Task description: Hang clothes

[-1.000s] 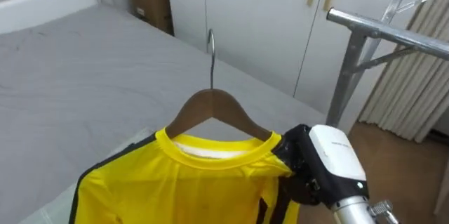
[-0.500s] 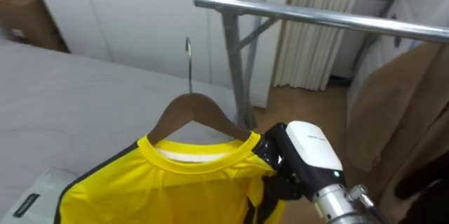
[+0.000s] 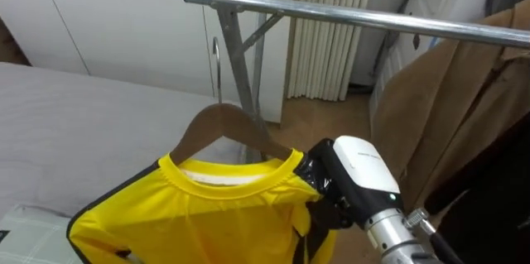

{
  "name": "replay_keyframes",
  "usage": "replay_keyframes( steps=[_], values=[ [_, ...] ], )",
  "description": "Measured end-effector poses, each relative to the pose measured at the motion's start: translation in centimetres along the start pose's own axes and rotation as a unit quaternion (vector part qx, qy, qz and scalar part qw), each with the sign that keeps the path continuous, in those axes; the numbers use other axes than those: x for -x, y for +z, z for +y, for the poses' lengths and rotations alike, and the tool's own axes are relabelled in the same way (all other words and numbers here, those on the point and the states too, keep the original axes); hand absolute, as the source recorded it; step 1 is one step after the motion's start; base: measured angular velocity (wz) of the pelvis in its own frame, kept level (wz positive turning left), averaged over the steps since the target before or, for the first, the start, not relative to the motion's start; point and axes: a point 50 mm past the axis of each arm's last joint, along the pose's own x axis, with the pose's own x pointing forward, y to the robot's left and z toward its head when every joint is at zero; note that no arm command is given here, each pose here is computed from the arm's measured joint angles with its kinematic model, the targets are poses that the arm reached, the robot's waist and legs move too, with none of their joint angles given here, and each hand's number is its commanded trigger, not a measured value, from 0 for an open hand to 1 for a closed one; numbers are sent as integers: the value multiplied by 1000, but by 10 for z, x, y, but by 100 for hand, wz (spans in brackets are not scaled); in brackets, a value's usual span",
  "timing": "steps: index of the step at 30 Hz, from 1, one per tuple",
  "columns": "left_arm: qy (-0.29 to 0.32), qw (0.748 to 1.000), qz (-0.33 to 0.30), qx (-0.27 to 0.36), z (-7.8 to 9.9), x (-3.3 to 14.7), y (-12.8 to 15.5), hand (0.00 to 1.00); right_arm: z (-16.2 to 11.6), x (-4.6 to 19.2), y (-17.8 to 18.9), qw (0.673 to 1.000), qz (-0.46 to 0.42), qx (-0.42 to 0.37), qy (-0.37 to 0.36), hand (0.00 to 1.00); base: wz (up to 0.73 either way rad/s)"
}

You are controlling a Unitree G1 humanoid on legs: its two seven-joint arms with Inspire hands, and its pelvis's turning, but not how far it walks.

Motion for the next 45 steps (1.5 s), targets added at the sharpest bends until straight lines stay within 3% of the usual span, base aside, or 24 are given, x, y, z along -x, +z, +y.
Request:
replay_keyframes(
  steps=[11, 40, 45],
  values=[
    [-13, 998, 50, 48, -14, 1, -35, 0, 8, 14, -18, 999, 43, -10, 23, 100, -28],
    [-20, 995, 65, 77, -12, 0, -39, 0, -26, 16, -43, 992, 88, -10, -89, 100, -1],
    [-25, 995, 62, 80, -12, -1, -41, 0, -38, 18, -52, 987, 104, -44, -114, 100, 0]
  ],
)
